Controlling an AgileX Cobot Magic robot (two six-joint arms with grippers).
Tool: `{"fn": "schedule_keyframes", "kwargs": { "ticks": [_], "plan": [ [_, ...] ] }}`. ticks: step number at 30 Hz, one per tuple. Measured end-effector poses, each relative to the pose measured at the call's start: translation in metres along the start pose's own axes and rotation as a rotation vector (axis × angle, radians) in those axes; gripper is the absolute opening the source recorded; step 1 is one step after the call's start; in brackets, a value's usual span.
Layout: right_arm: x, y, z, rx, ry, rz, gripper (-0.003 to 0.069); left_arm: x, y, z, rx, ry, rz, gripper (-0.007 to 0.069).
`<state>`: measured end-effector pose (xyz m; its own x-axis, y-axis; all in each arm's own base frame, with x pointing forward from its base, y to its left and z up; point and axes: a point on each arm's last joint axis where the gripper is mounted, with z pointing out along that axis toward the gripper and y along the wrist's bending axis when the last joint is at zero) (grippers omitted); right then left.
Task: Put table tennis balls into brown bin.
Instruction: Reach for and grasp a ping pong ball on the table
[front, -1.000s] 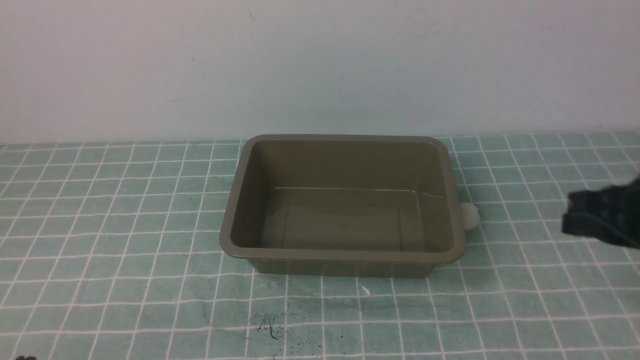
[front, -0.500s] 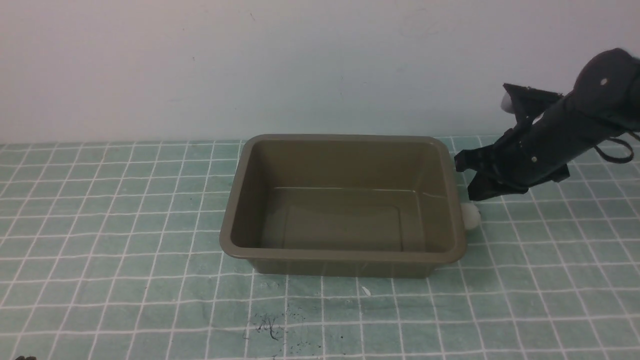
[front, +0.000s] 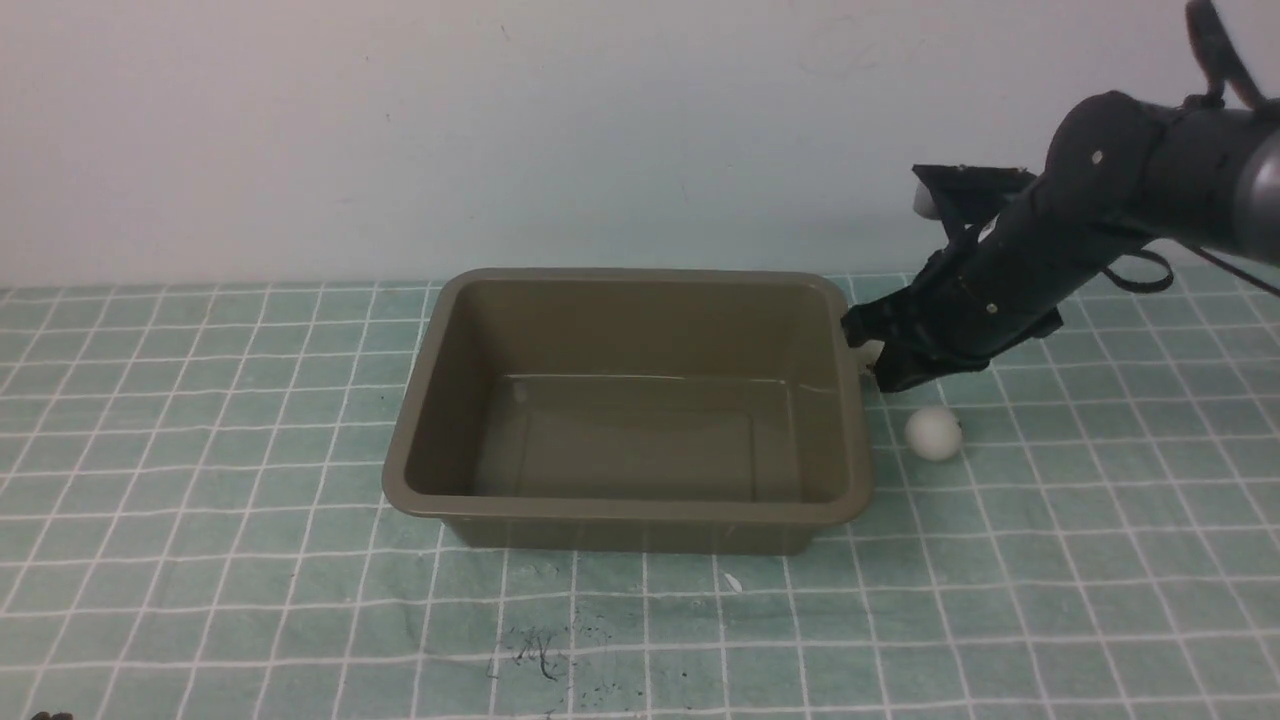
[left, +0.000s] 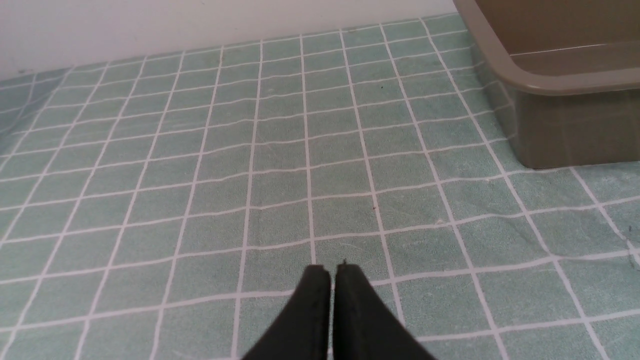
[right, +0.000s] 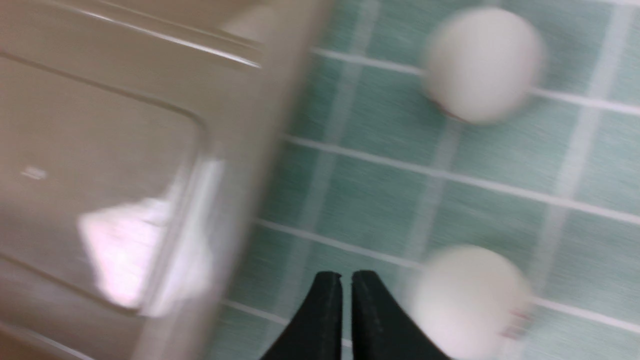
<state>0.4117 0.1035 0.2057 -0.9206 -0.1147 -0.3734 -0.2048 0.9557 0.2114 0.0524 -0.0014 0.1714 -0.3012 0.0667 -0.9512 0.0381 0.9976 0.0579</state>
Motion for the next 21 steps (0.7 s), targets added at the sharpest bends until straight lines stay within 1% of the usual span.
{"fn": "schedule_keyframes", "kwargs": {
  "ticks": [2, 3, 7, 8, 9, 10, 11, 12, 13, 14, 15, 16, 17, 18, 19, 20, 21],
  "plan": [
    [0.0, -0.005, 0.0, 0.029, 0.005, -0.019, 0.0079, 0.0, 0.0, 0.0, 0.0, 0.0, 0.0, -0.0005],
    [0.0, -0.006, -0.001, 0.043, 0.005, -0.028, 0.0116, 0.0, 0.0, 0.0, 0.0, 0.0, 0.0, -0.0005],
    [-0.002, -0.011, 0.0, 0.093, -0.014, -0.04, 0.0267, 0.0, 0.0, 0.0, 0.0, 0.0, 0.0, -0.0005],
    [-0.003, -0.013, 0.002, 0.114, -0.029, -0.034, 0.0349, 0.0, 0.0, 0.0, 0.0, 0.0, 0.0, -0.0005],
    [-0.003, -0.015, 0.004, 0.125, -0.032, -0.029, 0.0387, 0.0, 0.0, 0.0, 0.0, 0.0, 0.0, -0.0005],
    [-0.003, -0.016, 0.009, 0.134, -0.029, -0.025, 0.0441, 0.0, 0.0, 0.0, 0.0, 0.0, 0.0, -0.0005],
    [-0.003, -0.018, 0.012, 0.14, -0.024, -0.025, 0.0465, 0.0, 0.0, 0.0, 0.0, 0.0, 0.0, -0.0005],
    [-0.001, -0.02, 0.02, 0.153, -0.005, -0.025, 0.0512, 0.0, 0.0, 0.0, 0.0, 0.0, 0.0, -0.0005],
    [0.001, -0.022, 0.026, 0.156, 0.006, -0.023, 0.0526, 0.0, 0.0, 0.0, 0.0, 0.0, 0.0, -0.0005],
    [0.001, -0.022, 0.026, 0.156, 0.006, -0.023, 0.0531, 0.0, 0.0, 0.0, 0.0, 0.0, 0.0, -0.0005],
    [0.003, -0.025, 0.037, 0.161, 0.026, -0.017, 0.0551, 0.0, 0.0, 0.0, 0.0, 0.0, 0.0, -0.0005],
    [0.005, -0.026, 0.044, 0.163, 0.039, -0.016, 0.0552, 0.0, 0.0, 0.0, 0.0, 0.0, 0.0, -0.0005],
    [0.007, -0.028, 0.049, 0.163, 0.053, -0.014, 0.054, 0.0, 0.0, 0.0, 0.0, 0.0, 0.0, -0.0005],
    [0.008, -0.029, 0.053, 0.166, 0.064, -0.015, 0.0503, 0.0, 0.0, 0.0, 0.0, 0.0, 0.0, -0.0005],
    [0.008, -0.029, 0.053, 0.167, 0.065, -0.016, 0.0503, 0.0, 0.0, 0.0, 0.0, 0.0, 0.0, -0.0005],
    [0.009, -0.03, 0.053, 0.176, 0.077, -0.026, 0.0355, 0.0, 0.0, 0.0, 0.0, 0.0, 0.0, -0.0005],
    [0.008, -0.029, 0.047, 0.183, 0.075, -0.03, 0.0347, 0.0, 0.0, 0.0, 0.0, 0.0, 0.0, -0.0005]
  ]
}}
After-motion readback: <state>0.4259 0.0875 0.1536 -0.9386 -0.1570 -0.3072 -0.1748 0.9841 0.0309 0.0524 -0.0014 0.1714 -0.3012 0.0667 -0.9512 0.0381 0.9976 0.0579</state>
